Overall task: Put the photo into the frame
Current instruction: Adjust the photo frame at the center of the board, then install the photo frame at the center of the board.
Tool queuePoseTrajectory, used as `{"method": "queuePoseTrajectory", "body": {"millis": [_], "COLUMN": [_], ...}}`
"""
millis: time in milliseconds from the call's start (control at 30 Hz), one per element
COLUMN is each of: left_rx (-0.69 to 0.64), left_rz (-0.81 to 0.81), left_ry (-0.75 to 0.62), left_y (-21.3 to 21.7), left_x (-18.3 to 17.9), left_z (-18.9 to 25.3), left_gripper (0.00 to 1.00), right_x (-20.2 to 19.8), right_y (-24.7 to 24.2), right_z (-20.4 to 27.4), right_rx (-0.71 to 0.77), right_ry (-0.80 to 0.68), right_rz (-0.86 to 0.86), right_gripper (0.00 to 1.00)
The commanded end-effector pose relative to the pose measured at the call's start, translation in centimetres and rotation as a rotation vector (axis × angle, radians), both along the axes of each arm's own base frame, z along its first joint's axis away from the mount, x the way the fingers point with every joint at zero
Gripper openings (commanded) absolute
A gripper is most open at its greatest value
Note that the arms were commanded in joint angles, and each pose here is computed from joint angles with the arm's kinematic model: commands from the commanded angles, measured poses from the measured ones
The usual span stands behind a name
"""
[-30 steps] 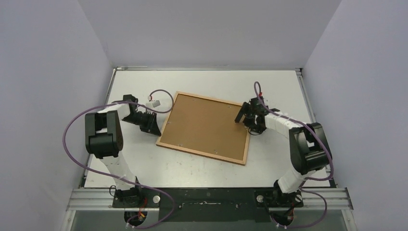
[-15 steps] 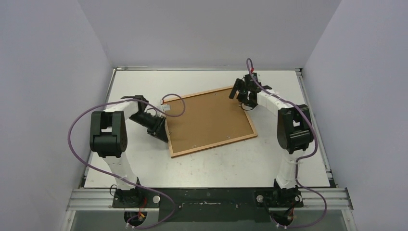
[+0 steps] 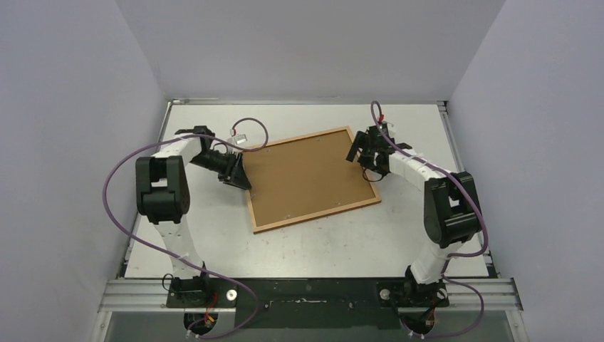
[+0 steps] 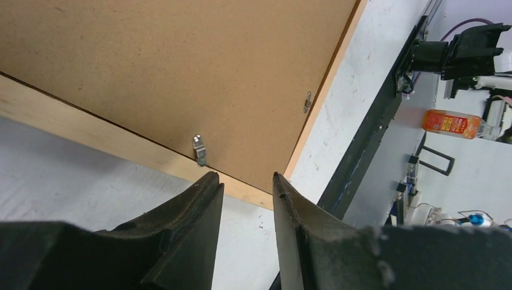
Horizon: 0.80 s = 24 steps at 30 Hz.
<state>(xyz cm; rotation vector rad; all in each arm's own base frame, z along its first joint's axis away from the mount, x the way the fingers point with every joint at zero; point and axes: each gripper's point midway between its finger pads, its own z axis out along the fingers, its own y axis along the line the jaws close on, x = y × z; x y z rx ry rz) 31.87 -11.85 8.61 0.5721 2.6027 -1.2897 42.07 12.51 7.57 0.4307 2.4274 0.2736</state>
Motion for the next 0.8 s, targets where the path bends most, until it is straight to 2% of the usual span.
{"method": "queuePoseTrajectory", "body": {"millis": [0,400,633,767], "left_rx": [0.000,0.065,0.119,0.129], "left_rz": [0.032,0.027,0.044,0.014], "left_ry": [0.016,-0.002,-0.023,-0.028], "left_y": [0.0,0.1,0.6,-0.6], "left_x": [1.5,2.0,2.2,1.6], "left_z": [-1.4,-3.1,-3.9,-4.2], "left_gripper": [0.35,0.37,0.37,0.37], "right_x": [-0.3,-2.1,-1.3,-1.3], "right_y": [-1.6,-4.6,-6.5,-7.1], "right_z": [1.7,0.1,0.7,-0.2], "right_rx": [-0.007,0.027,0.061,0.077], "right_ry": [-0.061,-0.042,-0.071,-0.060], "right_rz": [-0.037,-0.091,-0.128,-0.142], "right_gripper": [0.90,0.90,0.90,0.90]}}
